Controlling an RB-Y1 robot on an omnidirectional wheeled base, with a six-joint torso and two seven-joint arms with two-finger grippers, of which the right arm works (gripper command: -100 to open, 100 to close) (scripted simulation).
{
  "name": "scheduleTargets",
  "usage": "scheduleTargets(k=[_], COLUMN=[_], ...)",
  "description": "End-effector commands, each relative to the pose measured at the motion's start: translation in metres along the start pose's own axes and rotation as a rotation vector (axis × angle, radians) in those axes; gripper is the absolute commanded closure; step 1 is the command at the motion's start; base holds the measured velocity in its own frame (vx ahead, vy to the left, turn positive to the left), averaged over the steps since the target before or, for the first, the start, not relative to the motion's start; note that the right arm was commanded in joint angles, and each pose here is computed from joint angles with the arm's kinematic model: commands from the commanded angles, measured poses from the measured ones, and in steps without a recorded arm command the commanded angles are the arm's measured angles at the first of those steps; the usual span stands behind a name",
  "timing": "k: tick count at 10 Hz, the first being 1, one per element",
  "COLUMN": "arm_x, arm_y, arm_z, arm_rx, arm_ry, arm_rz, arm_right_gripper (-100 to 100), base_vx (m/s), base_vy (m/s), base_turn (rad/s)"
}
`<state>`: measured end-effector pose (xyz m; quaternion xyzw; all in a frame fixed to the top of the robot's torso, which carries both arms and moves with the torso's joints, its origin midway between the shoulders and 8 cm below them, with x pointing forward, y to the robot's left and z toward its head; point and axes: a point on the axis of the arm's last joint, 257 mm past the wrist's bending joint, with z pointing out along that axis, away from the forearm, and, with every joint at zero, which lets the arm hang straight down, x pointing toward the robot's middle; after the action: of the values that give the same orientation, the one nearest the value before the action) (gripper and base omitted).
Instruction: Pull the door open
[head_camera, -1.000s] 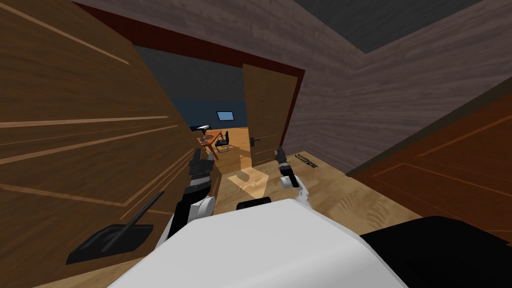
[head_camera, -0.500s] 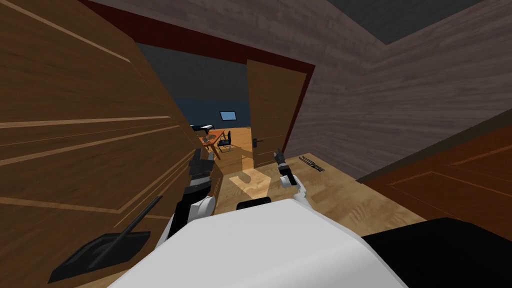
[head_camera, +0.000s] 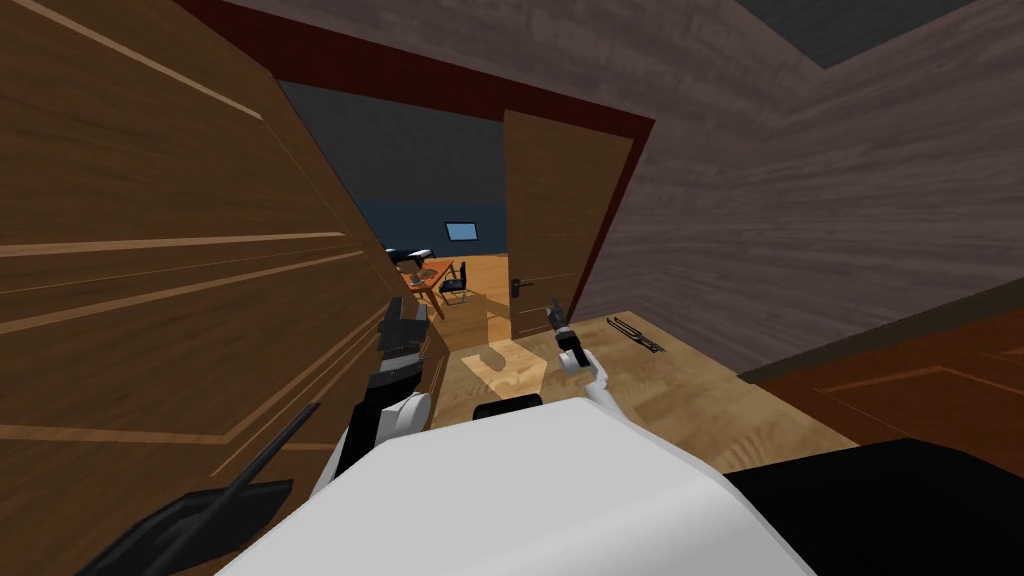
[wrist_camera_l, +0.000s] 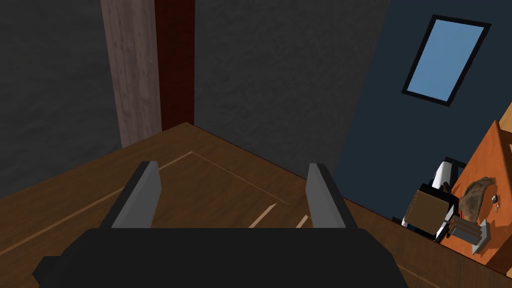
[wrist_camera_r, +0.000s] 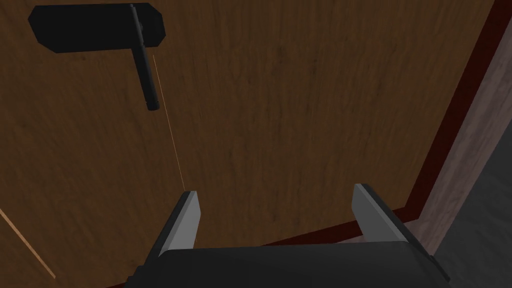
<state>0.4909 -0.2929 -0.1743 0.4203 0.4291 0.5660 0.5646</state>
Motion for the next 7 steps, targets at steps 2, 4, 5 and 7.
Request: scheduleTargets(k=[2,4,5,7], arm_x=[-0.006,-0.01,-0.012,-0.014], arm_y=[-0.02,-0.035,-0.042,-0.048], arm_z=[0.003,0.0041,0.0046,0.0049], arm_rx=[0.043,0.074,0.09,0.104], arm_ry=[-0.002,-0.004,-0.005,-0.007], arm_rz=[0.001,0.002,0.002,0.003], arm_right_gripper=[-100,-100,-100,-100], base_vx=[0.095,0.098,0.12,0.068], base_vy=[0.021,0.016,0.017,0.014], base_turn=[0.065,0.073,0.081,0.027])
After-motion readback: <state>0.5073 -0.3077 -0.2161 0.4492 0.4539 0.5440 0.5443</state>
